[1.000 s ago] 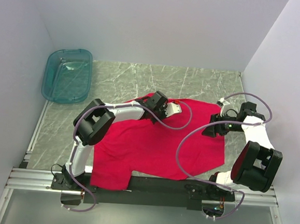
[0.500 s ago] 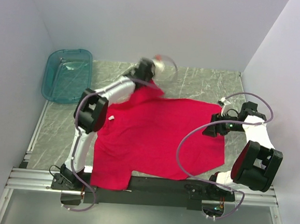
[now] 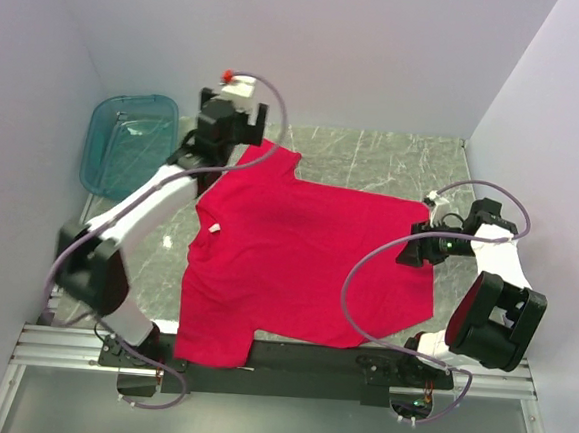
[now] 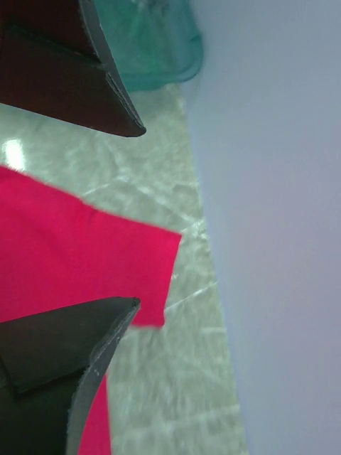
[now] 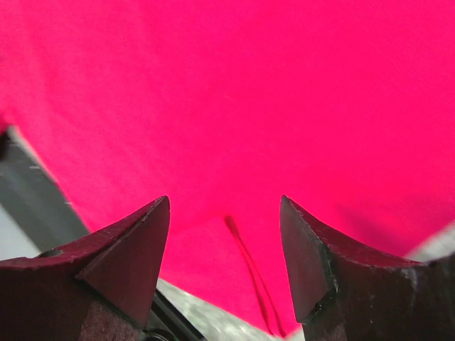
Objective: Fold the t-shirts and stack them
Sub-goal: Flatten the tshirt out
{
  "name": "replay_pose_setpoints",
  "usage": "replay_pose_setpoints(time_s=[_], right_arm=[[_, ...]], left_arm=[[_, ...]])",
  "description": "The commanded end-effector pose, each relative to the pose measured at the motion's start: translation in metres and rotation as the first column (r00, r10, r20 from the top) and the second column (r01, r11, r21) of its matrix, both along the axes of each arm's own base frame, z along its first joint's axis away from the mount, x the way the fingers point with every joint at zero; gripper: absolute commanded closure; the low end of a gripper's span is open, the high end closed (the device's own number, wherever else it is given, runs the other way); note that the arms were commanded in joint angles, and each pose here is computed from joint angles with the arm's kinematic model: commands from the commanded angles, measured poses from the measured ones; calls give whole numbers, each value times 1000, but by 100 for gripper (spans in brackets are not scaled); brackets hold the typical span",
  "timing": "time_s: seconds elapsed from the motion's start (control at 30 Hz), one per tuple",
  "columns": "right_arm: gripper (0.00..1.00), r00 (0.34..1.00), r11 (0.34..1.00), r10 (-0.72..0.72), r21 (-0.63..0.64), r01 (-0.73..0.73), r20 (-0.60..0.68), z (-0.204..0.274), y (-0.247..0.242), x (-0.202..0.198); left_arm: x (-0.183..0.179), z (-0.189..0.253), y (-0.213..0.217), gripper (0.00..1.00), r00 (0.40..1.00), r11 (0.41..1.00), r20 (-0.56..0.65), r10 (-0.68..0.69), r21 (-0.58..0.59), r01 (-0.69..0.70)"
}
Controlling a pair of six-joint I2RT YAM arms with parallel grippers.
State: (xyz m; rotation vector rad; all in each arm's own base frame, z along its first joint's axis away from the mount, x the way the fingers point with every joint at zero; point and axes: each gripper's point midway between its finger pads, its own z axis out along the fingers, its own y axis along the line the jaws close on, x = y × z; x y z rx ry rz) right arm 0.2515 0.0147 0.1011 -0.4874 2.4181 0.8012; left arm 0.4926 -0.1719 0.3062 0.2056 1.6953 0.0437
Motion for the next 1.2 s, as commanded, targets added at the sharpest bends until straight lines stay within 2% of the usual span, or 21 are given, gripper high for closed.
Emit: replay_pose_setpoints(time_s=[0.0,0.03,0.07,0.2,0.23,0.33,0.4,0.5,0.63,0.7,0.8,0.9,1.0,1.03,1.07,1.17], right_arm=[[30,999,984,-50,-170,52,17,-8,-31,9],[30,996,975,-83,-207,85,16,-10,-38,10],[30,991,941,-135,-310,133,16,-19,-58,12],[30,952,838,-307,-472,275,9,-33,-97,12],[31,947,829,-320,-483,280,0,-35,-100,11],[31,923,800,-384,-510,315,-33,-48,-108,11],[32,911,803,-408,-500,324,-65,-56,-109,14],[33,904,817,-416,-476,326,-97,-63,-105,21],[34,912,853,-384,-435,290,-145,-71,-93,34],[36,911,860,-376,-428,276,-168,-74,-90,40],[41,916,873,-361,-410,264,-177,-74,-83,49],[55,907,880,-366,-395,265,-208,-80,-81,55],[79,901,865,-388,-415,282,-197,-80,-89,65],[93,903,860,-392,-419,291,-178,-76,-93,73],[100,903,856,-397,-422,299,-166,-73,-95,79],[100,895,825,-435,-444,350,-102,-56,-112,110]], left_arm=[[-38,-19,21,1,989,967,-148,-17,-252,-22],[-57,-31,31,1,980,944,-197,-19,-325,-47],[-69,-40,37,1,972,931,-233,-16,-357,-71],[-128,-85,65,1,931,876,-364,14,-446,-187],[-147,-105,77,0,913,854,-405,51,-456,-251],[-173,-141,97,0,867,794,-484,119,-478,-376],[-181,-164,100,0,840,776,-530,120,-477,-412],[-175,-170,97,1,809,760,-578,111,-475,-444],[-166,-205,110,1,688,723,-701,189,-375,-580],[-167,-214,114,5,642,708,-739,205,-341,-619],[-161,-219,119,6,628,687,-750,207,-345,-639],[-163,-223,125,6,616,667,-760,208,-350,-657],[-163,-223,127,7,613,663,-762,210,-350,-662],[-162,-220,128,6,621,657,-755,211,-361,-662],[-161,-218,129,7,625,656,-750,218,-362,-663],[-159,-211,130,7,637,656,-738,220,-371,-657]])
